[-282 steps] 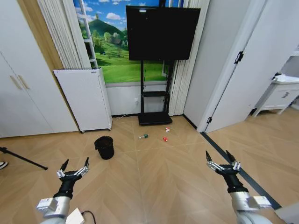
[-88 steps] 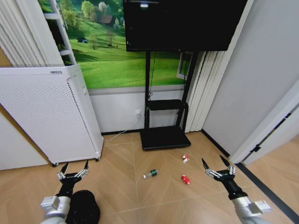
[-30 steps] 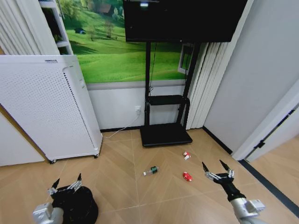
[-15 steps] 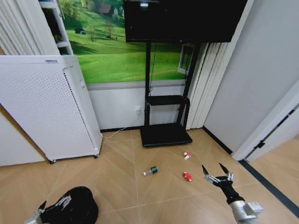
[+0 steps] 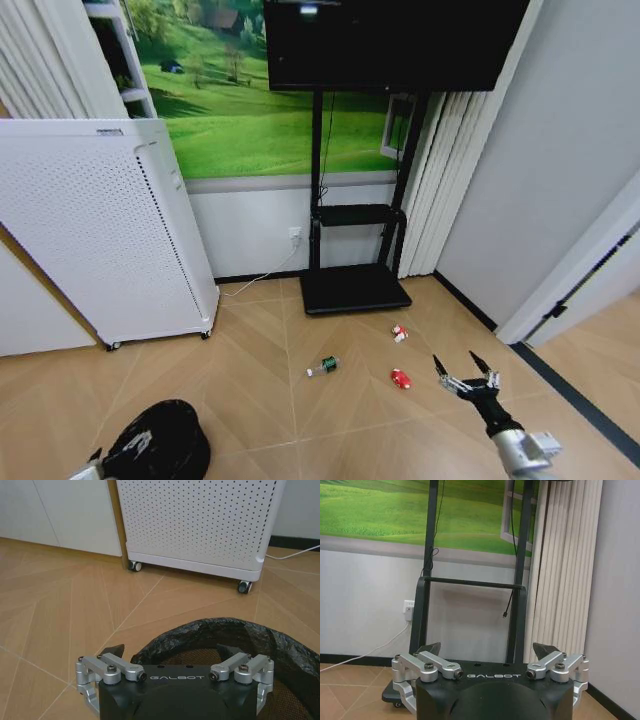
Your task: Pick up the trash bin and place the garbage on the floor into it.
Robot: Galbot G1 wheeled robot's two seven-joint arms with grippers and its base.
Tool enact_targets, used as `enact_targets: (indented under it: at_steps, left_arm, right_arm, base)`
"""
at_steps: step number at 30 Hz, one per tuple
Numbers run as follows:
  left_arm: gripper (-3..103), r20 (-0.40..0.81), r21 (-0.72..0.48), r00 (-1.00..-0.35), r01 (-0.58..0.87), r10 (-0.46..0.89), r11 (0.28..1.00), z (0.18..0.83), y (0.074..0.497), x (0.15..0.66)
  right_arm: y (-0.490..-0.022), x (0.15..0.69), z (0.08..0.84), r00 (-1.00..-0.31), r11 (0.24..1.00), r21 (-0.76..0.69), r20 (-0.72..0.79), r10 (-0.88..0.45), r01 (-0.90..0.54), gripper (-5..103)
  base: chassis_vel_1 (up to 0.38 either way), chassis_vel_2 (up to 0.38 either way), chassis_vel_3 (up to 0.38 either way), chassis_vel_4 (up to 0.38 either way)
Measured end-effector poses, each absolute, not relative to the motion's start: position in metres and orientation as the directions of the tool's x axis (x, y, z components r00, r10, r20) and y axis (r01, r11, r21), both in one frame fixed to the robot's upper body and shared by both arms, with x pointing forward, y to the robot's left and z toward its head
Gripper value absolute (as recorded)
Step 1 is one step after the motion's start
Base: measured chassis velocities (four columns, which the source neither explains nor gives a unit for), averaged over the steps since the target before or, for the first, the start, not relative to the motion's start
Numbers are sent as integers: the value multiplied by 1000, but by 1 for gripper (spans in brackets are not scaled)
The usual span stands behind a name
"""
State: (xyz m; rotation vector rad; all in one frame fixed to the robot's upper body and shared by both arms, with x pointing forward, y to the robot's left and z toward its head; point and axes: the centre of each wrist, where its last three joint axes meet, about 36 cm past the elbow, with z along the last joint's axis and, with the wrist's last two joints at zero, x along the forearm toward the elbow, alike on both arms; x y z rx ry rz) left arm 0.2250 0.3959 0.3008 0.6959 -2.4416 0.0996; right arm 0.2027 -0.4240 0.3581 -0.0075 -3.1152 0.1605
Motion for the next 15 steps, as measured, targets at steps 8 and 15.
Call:
enact_targets:
  at_steps: [8, 15]
  left_arm:
    - [100, 586, 105, -651, -530, -483, 842, 297, 394, 221]
    - [100, 612, 115, -612, -558, -501, 822, 292, 395, 214]
  right_arm:
    - [-430, 202, 359, -1000, 994, -113, 24, 12, 9, 100]
    - [-431, 202, 359, -1000, 993, -115, 24, 13, 11, 100]
  base:
    - [0, 0, 0, 0]
    - [0, 0, 0, 0]
